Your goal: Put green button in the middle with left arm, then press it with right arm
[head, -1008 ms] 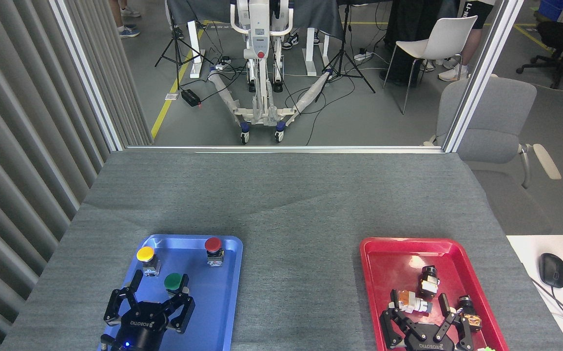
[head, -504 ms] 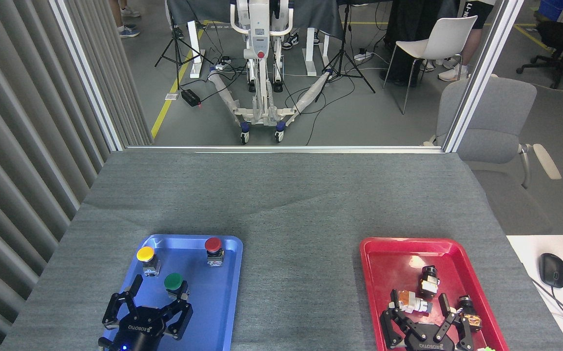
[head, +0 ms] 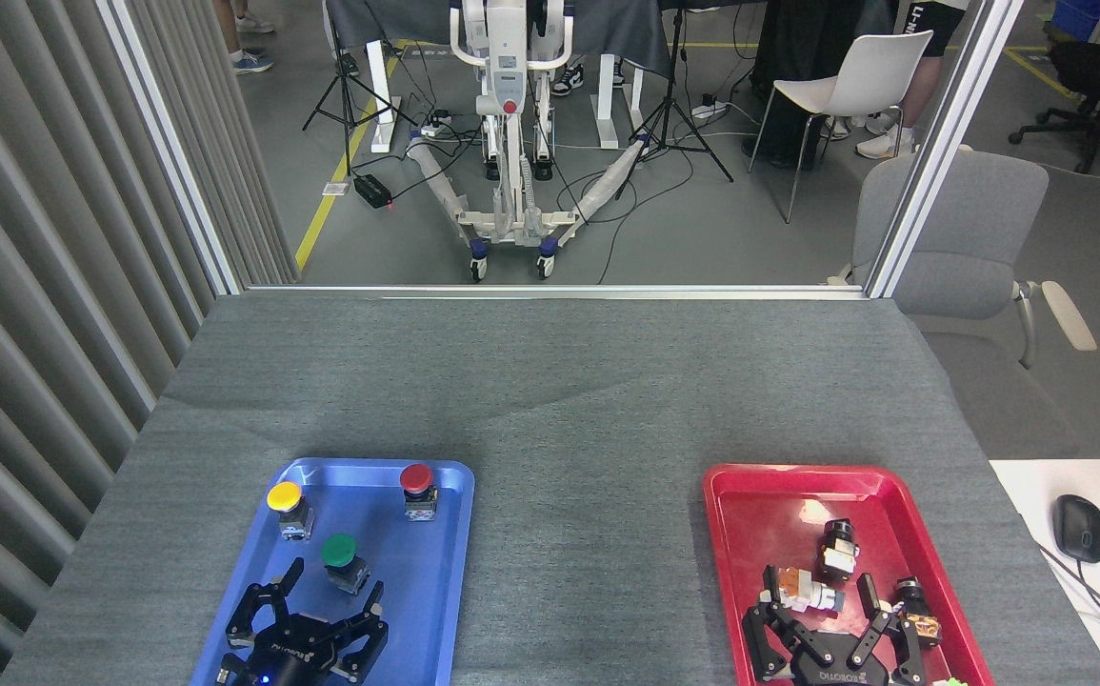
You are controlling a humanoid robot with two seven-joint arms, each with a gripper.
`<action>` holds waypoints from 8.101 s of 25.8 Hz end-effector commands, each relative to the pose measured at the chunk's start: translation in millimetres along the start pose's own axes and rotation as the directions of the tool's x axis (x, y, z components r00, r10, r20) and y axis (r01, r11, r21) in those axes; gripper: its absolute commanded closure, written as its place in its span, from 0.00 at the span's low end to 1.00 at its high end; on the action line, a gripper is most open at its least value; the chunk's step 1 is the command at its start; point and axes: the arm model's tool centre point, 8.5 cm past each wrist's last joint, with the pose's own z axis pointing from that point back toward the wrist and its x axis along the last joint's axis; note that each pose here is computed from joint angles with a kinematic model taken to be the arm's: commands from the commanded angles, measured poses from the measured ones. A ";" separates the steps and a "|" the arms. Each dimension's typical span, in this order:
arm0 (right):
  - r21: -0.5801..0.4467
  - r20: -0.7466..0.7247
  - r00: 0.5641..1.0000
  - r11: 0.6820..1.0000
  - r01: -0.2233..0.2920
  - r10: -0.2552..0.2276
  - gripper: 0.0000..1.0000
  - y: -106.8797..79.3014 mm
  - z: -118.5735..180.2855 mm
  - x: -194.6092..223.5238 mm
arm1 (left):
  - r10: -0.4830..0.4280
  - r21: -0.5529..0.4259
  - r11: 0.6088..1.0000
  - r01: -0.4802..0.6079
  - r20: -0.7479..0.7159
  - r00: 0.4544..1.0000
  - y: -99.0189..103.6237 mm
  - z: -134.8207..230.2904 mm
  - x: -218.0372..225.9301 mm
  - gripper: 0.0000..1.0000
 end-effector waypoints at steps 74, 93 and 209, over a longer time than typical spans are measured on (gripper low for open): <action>0.003 0.001 1.000 1.000 -0.002 0.002 0.00 0.8 1.0 -0.3 | -0.006 0.153 0.987 -0.051 0.350 0.937 76.1 -52.2 173.3 0.01; -0.002 0.010 1.000 1.000 0.006 -0.006 0.00 0.3 1.3 4.6 | 0.111 0.184 0.979 -0.083 -0.149 0.983 55.2 8.2 43.8 0.01; -0.021 0.023 1.000 1.000 0.005 -0.004 0.00 -3.2 13.5 -5.8 | 0.153 0.186 0.975 -0.121 -0.173 0.973 52.9 9.1 25.4 0.01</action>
